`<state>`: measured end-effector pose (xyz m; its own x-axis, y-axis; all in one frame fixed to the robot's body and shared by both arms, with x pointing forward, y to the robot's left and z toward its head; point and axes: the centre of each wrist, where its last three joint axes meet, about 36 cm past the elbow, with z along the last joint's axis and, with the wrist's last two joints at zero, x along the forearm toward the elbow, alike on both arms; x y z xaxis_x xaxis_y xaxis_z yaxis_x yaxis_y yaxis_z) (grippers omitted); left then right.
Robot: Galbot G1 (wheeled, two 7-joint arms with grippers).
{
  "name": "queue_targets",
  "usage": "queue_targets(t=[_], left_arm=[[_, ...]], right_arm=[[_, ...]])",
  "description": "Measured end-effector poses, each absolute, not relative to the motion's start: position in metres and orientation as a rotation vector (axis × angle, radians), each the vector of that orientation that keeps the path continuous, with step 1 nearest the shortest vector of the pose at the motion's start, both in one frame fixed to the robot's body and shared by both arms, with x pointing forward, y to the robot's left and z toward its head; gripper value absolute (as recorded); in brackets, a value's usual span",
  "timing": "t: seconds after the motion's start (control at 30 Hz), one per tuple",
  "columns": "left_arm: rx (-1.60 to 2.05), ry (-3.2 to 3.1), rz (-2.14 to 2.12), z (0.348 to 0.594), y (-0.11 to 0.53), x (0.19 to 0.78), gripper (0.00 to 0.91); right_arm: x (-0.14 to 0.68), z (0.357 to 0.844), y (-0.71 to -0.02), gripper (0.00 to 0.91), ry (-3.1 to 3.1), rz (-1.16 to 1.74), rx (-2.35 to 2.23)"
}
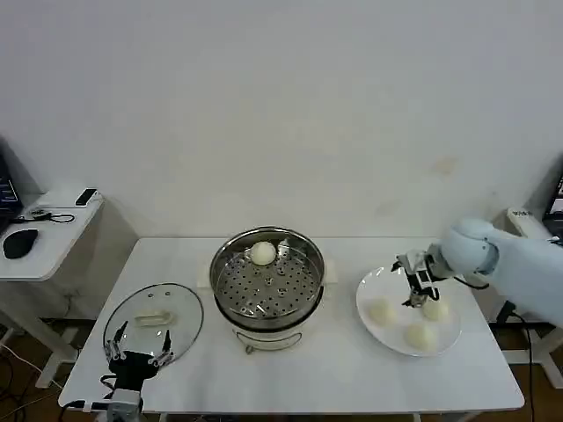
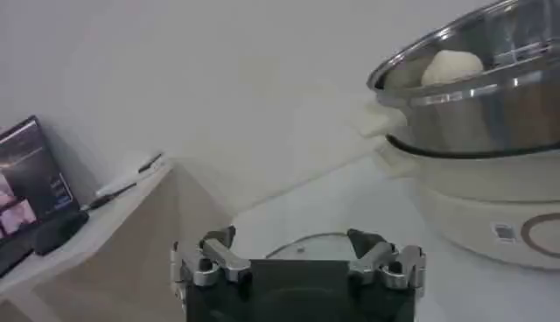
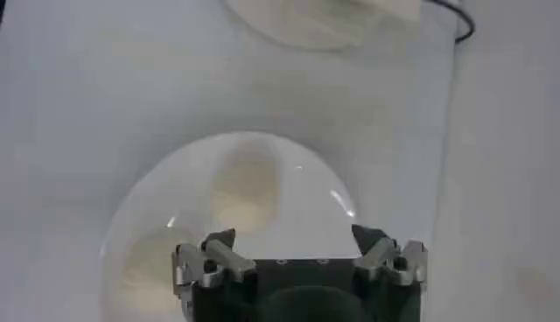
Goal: Take steamed baozi put them in steamer then cover it.
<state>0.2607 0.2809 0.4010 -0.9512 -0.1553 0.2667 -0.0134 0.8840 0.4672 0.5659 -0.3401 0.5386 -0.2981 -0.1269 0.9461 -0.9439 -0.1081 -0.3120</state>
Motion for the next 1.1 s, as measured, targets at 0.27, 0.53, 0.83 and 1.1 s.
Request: queue_targets(t=[0.27,0.53,0.83,1.1], left_arm=[[0.143,-2.757,-0.69,0.407,0.284,0.258,0.907],[0.157,-2.756,-0.695,0.41,0.286,0.255,0.907],[0.179,-2.75,-0.709,0.411,0.292,0.255,0.907],[0.188,-2.742,-0.702,0.408,0.293,0.255,0.907]], right_arm=[[0.563,0.507,-0.346,0.907,-1.44,1.422,1.224],[0.567,0.479,-0.341,0.907,-1.438,1.406,1.232],[0.587,0.462,-0.326,0.907,-1.446,1.414,1.222],[0.596,0.45,-0.316,0.776,-1.427,1.407,1.215]])
